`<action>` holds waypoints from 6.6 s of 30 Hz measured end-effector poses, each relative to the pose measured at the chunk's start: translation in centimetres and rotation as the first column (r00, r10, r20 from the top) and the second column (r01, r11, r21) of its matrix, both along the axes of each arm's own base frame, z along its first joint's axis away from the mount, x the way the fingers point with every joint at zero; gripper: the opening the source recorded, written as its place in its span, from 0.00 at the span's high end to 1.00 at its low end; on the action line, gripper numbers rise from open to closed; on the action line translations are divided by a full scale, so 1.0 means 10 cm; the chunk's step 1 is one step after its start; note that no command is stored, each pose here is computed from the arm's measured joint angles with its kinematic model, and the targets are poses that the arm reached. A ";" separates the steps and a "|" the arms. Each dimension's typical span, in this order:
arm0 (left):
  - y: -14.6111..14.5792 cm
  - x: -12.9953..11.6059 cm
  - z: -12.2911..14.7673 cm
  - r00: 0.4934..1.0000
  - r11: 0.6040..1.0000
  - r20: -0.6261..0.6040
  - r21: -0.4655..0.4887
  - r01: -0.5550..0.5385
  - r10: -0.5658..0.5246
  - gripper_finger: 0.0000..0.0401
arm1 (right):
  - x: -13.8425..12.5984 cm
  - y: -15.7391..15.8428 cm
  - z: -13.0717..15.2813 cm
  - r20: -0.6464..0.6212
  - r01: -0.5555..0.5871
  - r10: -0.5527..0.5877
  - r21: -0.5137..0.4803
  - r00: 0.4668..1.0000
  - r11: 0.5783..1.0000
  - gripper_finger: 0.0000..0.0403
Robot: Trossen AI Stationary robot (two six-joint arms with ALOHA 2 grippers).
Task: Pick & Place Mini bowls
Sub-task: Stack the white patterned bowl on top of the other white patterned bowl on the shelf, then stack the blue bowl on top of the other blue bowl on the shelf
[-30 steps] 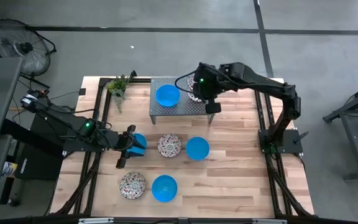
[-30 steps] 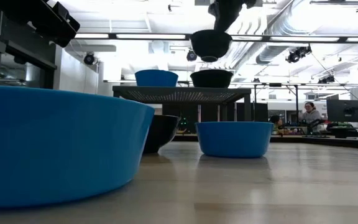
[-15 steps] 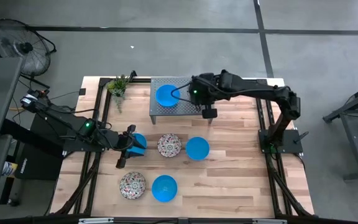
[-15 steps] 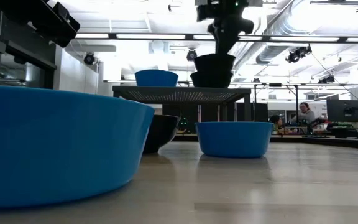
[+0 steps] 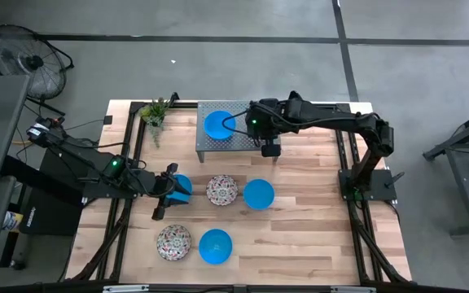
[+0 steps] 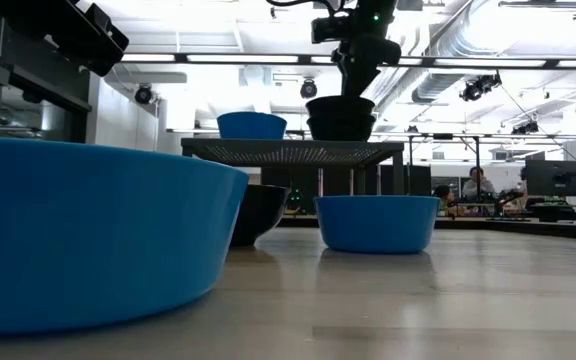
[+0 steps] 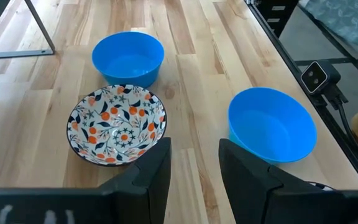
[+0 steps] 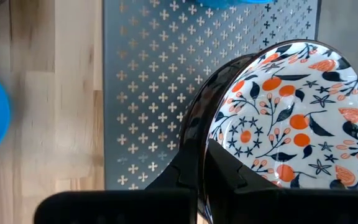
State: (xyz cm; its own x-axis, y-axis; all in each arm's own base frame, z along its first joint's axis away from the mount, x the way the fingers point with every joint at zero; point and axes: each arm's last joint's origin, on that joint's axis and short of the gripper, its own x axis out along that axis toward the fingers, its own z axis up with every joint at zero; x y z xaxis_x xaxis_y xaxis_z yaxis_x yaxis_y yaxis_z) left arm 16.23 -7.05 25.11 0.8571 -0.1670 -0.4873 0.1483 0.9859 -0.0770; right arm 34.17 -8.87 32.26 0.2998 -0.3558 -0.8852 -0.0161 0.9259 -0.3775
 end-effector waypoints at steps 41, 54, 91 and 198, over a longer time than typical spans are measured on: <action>0.00 0.00 0.00 1.000 1.000 -0.004 -0.002 0.005 -0.005 0.67 | 0.01 0.03 0.20 0.088 0.034 -0.034 0.001 0.996 0.999 0.85; 0.00 0.00 0.00 1.000 1.000 -0.004 -0.003 0.007 -0.007 0.67 | 0.03 0.13 0.45 0.253 0.257 -0.288 0.150 0.924 0.955 0.99; 0.00 0.00 -0.01 1.000 1.000 -0.003 0.008 0.010 -0.010 0.67 | -0.23 0.57 -0.42 0.788 0.507 -0.583 0.427 0.196 0.748 1.00; 0.01 0.05 0.09 0.988 0.994 0.111 -0.029 -0.106 0.109 0.67 | -0.78 1.73 -1.12 0.314 -0.173 -0.022 0.581 0.949 0.795 0.73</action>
